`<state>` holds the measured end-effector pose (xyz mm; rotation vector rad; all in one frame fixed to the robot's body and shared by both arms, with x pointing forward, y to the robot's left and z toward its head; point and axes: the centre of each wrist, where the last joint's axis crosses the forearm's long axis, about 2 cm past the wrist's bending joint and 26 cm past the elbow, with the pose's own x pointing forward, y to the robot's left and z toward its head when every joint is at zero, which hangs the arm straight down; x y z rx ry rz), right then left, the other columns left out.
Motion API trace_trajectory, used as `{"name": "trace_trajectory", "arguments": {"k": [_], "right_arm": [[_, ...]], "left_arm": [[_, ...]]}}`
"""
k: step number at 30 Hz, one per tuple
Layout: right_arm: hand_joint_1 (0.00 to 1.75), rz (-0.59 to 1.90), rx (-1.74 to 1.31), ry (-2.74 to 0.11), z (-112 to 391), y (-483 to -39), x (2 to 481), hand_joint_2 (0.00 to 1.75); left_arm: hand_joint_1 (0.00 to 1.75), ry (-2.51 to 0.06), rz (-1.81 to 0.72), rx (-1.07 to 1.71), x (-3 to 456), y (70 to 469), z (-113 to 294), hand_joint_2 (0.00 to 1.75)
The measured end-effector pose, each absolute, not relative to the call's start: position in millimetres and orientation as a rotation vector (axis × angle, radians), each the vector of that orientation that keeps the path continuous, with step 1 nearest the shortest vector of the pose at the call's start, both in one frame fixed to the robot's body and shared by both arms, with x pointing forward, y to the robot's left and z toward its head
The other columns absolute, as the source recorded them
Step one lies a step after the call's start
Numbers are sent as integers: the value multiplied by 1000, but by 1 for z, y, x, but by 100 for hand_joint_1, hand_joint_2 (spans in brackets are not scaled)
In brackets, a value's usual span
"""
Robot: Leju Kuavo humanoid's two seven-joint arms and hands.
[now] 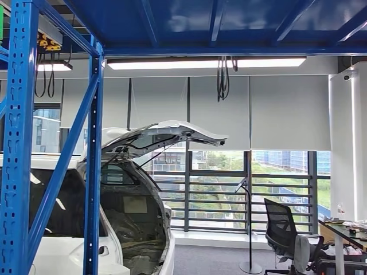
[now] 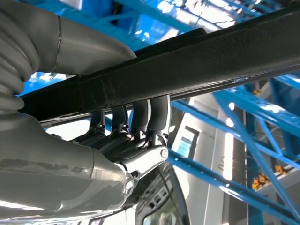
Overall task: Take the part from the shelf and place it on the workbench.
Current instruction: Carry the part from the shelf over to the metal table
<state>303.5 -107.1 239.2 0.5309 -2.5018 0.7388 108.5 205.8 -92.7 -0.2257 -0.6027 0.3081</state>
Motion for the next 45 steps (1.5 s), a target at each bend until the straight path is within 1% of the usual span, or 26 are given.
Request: {"name": "trace_trajectory", "arguments": {"k": [16, 24, 31, 45], "right_arm": [[175, 644, 853, -2484, 257, -80, 293, 175], [175, 635, 905, -2478, 260, -76, 290, 175], [175, 622, 1064, -2434, 262, -68, 285, 175], [175, 623, 1097, -2413, 261, -64, 285, 175]], "left_arm": [[0, -598, 271, -225, 112, 200, -91, 175], [0, -598, 271, -226, 113, 199, -91, 175], [0, -601, 282, -228, 114, 199, -90, 175], [0, -601, 290, -229, 115, 198, -90, 175]]}}
